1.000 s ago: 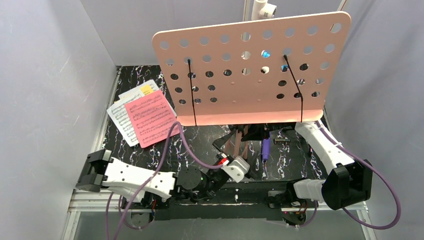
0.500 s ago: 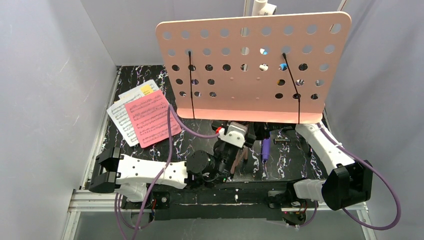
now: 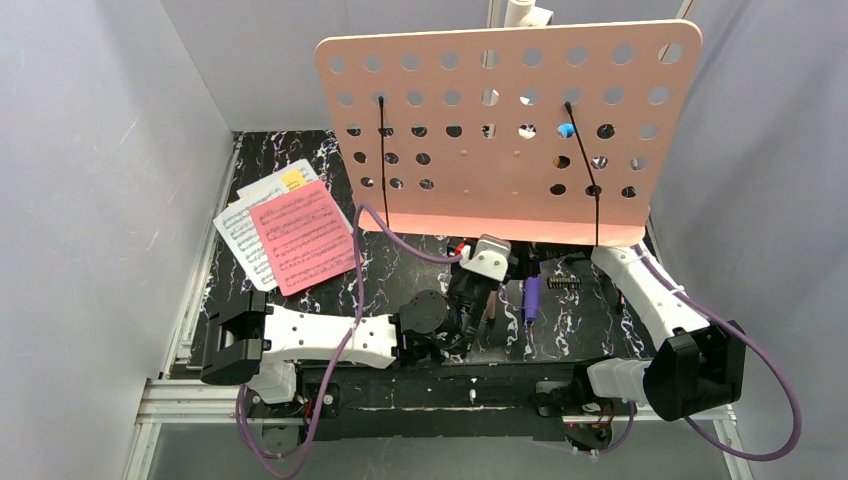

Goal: Pack up the instrument practice props
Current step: Place the music stand at the center of the board.

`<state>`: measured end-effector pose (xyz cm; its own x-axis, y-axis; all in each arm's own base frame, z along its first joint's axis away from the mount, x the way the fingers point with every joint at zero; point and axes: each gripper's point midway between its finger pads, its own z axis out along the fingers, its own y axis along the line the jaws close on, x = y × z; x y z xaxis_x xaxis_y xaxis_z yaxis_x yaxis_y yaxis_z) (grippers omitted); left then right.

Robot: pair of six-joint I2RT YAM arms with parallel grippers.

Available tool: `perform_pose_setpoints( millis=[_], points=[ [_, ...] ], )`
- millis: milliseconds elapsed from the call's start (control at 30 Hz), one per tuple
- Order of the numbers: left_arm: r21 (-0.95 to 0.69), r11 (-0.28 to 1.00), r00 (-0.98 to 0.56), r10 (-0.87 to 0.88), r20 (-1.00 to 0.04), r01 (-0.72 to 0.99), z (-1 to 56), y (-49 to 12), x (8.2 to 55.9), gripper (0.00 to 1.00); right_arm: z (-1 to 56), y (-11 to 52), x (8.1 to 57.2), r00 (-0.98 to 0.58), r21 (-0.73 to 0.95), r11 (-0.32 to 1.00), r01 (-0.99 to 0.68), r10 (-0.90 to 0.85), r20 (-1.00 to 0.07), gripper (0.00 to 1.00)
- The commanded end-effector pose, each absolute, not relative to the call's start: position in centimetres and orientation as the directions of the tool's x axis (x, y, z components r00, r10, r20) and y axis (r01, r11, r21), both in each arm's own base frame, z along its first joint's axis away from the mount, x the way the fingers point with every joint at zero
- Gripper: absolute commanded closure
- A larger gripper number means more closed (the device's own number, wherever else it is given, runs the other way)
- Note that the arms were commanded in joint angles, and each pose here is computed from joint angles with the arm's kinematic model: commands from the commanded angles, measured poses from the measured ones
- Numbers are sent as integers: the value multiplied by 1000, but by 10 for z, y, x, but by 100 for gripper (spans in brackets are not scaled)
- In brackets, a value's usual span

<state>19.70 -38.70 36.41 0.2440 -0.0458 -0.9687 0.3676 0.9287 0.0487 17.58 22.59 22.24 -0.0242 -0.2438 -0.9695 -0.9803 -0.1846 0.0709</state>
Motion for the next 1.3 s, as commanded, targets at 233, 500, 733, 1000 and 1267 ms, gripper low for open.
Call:
perform_pose_setpoints(
  millis=[233,500,733,1000,1267],
  points=[
    [-96,919,236,-198,-951,383,386,-381,219,78,231,226,160,-48,94,-209,-973,-212,-976,99],
    [-88,890,222,-206,-953,447,389,-370,215,100,234,225,154,-45,90,-226,-970,-197,-979,91],
    [-87,877,238,-221,-946,472,400,-366,211,100,237,224,147,-31,76,-243,-967,-185,-982,45],
    [-116,863,258,-272,-927,492,425,-344,204,100,235,219,138,1,49,-252,-967,-195,-981,6],
    [-148,834,264,-329,-907,531,440,-325,196,100,233,216,135,12,40,-243,-969,-209,-978,2]
  ],
)
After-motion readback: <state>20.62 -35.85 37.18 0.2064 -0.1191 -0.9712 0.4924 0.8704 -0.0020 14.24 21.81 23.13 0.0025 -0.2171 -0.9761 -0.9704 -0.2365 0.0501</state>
